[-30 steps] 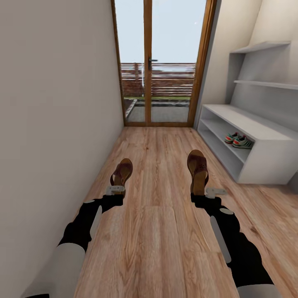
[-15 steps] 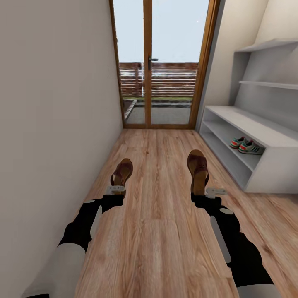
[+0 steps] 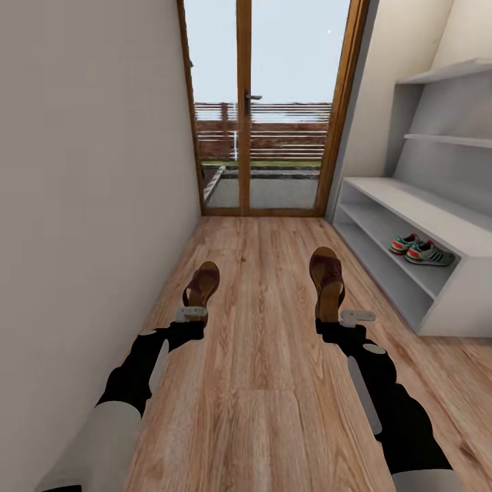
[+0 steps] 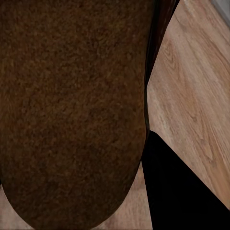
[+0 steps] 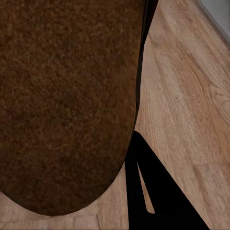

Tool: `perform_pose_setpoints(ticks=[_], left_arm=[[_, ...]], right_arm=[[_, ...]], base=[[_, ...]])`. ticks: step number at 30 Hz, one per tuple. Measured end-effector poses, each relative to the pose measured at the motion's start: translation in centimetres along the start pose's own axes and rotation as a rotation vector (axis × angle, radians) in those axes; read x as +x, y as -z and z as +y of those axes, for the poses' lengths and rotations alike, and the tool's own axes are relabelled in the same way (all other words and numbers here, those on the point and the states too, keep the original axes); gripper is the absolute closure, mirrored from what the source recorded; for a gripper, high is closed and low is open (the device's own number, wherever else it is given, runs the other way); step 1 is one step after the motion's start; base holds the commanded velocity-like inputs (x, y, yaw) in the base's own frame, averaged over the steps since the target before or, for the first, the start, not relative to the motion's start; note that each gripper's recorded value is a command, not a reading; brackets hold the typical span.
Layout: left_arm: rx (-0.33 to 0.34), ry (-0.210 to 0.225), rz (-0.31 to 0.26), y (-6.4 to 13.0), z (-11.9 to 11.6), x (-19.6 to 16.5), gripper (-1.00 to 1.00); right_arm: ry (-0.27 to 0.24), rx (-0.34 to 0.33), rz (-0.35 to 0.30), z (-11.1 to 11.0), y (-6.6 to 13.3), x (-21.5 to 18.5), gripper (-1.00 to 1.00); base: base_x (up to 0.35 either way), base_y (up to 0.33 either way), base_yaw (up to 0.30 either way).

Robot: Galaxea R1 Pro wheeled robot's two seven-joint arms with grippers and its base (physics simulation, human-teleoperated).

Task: Pick up the two gym shoes and the two sandals from the corridor floor and place them onto the hallstand (shoe rack) in the corridor, making sure they are on the rack and not on the floor. Arrange them so the two gym shoes are next to each other and the two sandals are next to each other.

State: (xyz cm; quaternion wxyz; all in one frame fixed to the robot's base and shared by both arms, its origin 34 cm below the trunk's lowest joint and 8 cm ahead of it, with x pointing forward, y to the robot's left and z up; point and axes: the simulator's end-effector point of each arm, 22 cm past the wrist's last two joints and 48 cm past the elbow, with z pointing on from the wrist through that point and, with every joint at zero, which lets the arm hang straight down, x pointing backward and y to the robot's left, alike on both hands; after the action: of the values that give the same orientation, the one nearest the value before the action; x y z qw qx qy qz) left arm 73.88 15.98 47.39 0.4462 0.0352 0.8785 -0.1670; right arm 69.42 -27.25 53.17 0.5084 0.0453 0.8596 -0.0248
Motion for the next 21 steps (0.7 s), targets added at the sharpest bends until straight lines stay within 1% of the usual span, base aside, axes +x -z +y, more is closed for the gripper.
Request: perform_pose_setpoints(ticks=[21], left_arm=[[0.001,0.000,0.000,-0.01,-0.05,0.00,1.00]], right_arm=[[0.000,0.000,0.000,0.01,0.00,0.00,1.00]], base=[[0.347,0.000,0.000]])
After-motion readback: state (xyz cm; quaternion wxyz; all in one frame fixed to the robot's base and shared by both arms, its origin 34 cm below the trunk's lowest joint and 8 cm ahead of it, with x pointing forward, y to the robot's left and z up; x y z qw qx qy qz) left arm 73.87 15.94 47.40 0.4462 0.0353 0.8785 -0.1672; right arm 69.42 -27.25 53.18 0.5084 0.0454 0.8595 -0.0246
